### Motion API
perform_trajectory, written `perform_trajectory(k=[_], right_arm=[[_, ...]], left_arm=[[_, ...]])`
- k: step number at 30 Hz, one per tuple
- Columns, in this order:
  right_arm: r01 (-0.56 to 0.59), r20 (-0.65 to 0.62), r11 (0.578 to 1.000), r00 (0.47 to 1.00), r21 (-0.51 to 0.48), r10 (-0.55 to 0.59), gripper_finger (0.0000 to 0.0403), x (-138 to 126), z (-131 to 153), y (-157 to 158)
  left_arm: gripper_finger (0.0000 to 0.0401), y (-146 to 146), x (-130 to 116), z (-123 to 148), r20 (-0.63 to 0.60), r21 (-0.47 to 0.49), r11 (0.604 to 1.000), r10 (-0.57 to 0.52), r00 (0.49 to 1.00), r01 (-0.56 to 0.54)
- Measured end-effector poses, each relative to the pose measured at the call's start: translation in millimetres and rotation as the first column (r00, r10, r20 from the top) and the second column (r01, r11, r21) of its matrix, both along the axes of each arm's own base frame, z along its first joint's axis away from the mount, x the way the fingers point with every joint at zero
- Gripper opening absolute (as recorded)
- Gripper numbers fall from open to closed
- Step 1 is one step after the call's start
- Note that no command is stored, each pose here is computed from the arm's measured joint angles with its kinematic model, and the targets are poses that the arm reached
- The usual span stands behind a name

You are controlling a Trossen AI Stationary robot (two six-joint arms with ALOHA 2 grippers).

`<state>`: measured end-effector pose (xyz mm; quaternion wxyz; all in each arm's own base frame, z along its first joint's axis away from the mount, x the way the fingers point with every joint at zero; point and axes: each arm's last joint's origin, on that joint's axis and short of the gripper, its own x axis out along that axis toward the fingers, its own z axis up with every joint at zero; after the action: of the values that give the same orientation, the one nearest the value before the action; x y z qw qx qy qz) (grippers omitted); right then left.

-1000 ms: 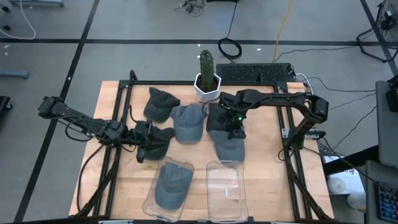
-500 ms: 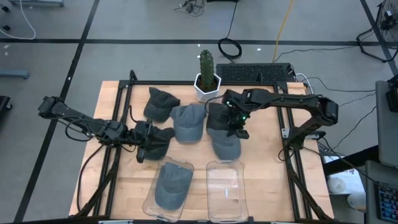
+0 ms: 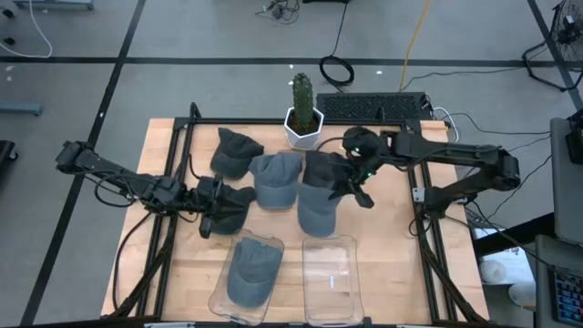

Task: Pick & Place hat
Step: Put the bottom gray cap into the left transparent bin

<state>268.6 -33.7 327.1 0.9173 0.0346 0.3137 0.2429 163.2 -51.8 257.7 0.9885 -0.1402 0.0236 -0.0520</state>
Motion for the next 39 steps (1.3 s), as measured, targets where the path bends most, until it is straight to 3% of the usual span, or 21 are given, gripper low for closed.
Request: perform_trajectory(k=[8, 13, 17, 22, 27, 34, 36, 39], right_arm=[[-0.005, 0.151, 0.995, 0.988, -0.104, 0.02, 0.0, 11.2, 9.9, 16.0], [0.049, 0.228, 0.981, 0.974, -0.189, -0.004, 0.0, 15.5, 14.6, 15.8], [0.056, 0.263, 0.977, 0.965, -0.204, -0.001, 0.0, 19.8, 15.4, 15.1], [0.05, 0.282, 0.973, 0.959, -0.225, 0.016, 0.0, 23.3, 14.1, 14.7], [0.053, 0.306, 0.971, 0.952, -0.234, 0.022, 0.0, 25.6, 15.1, 14.4], [0.051, 0.299, 0.973, 0.954, -0.225, 0.019, 0.0, 25.3, 14.7, 14.6], [0.046, 0.29, 0.974, 0.957, -0.22, 0.02, 0.0, 25.0, 14.1, 15.9], [0.037, 0.288, 0.977, 0.957, -0.212, 0.027, 0.0, 25.6, 10.4, 19.4]], left_arm=[[0.0077, 0.7, 0.1, 1.9, 0.018, -0.011, 1.0, 0.024, 1.0, -0.024], [0.0077, 0.6, 0.0, 1.5, 0.004, -0.092, 0.995, 0.027, 1.0, -0.026], [0.0077, 1.0, 0.1, 1.6, 0.006, -0.102, 0.994, 0.04, 0.999, -0.039], [0.0079, 5.0, 9.3, 0.0, -0.003, -0.302, 0.947, 0.119, 0.993, -0.114], [0.0114, 8.0, 27.2, -9.8, -0.024, -0.326, 0.929, 0.179, 0.984, -0.177], [0.0196, 14.0, 45.4, -15.1, 0.031, -0.293, 0.935, 0.216, 0.976, -0.198], [0.0213, 19.6, 44.7, -12.1, 0.049, -0.273, 0.95, 0.169, 0.984, -0.15], [0.0227, 30.6, 45.5, -5.0, 0.06, -0.326, 0.945, 0.05, 0.997, -0.028]])
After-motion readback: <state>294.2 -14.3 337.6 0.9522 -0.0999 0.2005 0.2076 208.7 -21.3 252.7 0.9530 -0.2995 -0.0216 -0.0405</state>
